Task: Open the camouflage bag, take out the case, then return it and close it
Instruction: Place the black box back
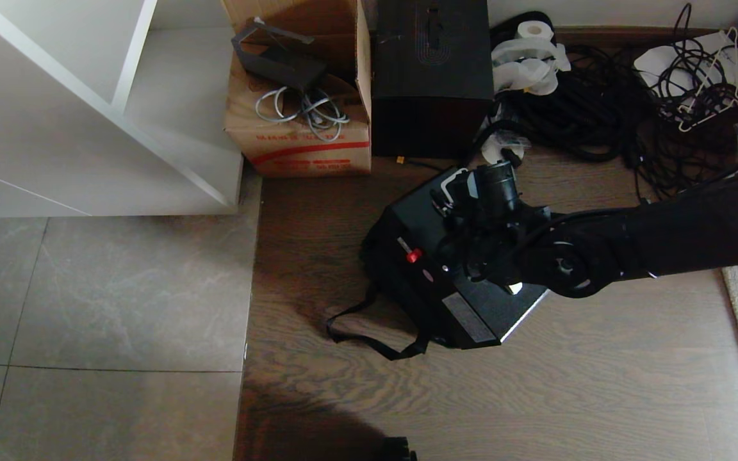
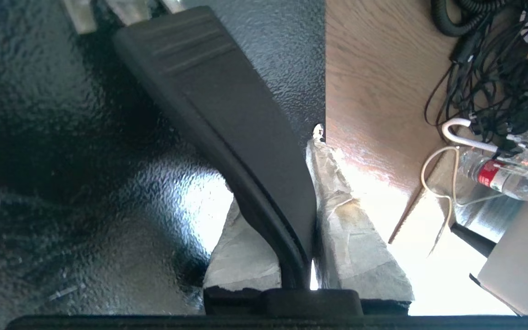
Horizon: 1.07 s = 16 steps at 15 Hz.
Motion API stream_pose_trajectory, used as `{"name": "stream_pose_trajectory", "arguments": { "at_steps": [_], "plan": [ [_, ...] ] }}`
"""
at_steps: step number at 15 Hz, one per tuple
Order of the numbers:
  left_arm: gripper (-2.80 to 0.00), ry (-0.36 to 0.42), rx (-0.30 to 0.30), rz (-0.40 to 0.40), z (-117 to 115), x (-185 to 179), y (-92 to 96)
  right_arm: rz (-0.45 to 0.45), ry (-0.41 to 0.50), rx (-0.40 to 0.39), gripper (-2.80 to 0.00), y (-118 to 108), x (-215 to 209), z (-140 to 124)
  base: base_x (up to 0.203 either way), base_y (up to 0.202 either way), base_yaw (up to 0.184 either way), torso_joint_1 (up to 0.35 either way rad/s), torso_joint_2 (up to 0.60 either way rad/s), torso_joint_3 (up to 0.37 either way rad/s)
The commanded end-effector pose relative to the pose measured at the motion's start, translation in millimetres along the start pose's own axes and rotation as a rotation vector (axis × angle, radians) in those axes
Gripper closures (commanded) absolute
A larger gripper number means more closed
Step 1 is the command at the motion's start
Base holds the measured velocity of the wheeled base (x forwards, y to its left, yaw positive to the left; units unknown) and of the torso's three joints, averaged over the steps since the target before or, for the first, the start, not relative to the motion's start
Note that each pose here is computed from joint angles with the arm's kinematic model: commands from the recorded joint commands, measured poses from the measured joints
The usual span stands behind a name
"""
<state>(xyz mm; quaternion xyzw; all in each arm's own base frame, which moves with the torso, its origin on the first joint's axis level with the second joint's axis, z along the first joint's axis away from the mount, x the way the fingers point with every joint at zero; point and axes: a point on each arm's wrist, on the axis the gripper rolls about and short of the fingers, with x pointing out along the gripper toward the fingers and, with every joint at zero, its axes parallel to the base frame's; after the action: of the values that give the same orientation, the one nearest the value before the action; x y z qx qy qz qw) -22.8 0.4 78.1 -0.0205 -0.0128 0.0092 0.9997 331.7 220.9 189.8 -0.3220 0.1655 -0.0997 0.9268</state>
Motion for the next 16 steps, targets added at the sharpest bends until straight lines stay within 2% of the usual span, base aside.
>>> {"name": "stream_pose_trajectory", "arguments": {
  "at_steps": [1, 4, 16],
  "plan": [
    [0.0, 0.007, 0.0, 0.001, -2, 1, 0.1, -0.006, 0.008, -0.006, 0.0, -2, -1, -5, 0.0, 0.0, 0.0, 0.0, 0.0, 0.0],
    [0.0, 0.008, 0.0, 0.0, -2, 1, 0.1, -0.01, -0.013, 0.005, 0.0, 1, -1, -9, 0.0, 0.0, 0.0, 0.0, 0.0, 0.0],
    [0.0, 0.007, 0.0, 0.0, -2, 1, 0.1, -0.001, -0.017, -0.046, 0.0, 9, 5, -10, 0.0, 0.0, 0.0, 0.0, 0.0, 0.0]
  ]
}}
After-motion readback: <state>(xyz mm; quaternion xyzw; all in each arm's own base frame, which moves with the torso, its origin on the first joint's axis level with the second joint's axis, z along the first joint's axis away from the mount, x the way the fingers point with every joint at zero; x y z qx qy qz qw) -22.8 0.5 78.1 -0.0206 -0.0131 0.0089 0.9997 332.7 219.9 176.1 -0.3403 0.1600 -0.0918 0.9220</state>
